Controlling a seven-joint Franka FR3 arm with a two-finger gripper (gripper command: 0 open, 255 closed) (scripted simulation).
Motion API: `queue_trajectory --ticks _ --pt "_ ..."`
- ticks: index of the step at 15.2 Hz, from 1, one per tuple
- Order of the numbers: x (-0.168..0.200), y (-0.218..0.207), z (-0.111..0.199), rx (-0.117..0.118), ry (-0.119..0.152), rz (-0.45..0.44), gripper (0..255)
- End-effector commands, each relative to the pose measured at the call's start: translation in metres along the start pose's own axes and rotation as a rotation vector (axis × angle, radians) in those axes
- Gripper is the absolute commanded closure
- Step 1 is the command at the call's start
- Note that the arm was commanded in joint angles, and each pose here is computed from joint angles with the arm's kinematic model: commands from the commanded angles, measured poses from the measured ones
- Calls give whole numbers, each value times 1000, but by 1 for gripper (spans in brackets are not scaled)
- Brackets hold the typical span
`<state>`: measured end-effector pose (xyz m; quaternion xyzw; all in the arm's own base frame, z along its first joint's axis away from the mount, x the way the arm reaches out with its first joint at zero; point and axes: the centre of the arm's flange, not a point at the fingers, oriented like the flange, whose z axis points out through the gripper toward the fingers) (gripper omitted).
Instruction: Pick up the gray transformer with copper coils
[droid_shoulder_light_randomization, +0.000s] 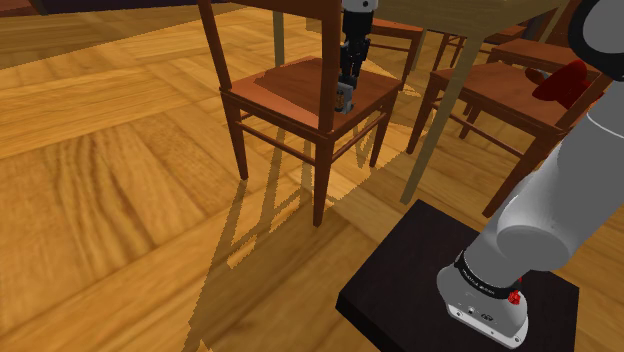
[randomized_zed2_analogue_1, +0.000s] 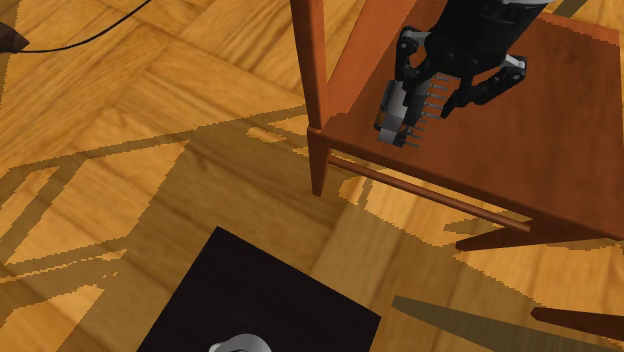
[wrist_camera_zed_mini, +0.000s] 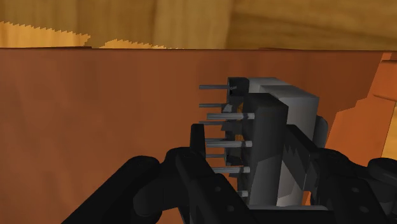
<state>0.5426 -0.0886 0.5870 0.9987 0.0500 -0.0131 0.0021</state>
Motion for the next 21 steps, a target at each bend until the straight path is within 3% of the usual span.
queue_trajectory --ticks 1,4,21 --pt "0 0 0 0 -1 0 255" --pt "0 0 1 0 -1 0 255" --pt "-2 0 -79 0 -1 0 255"
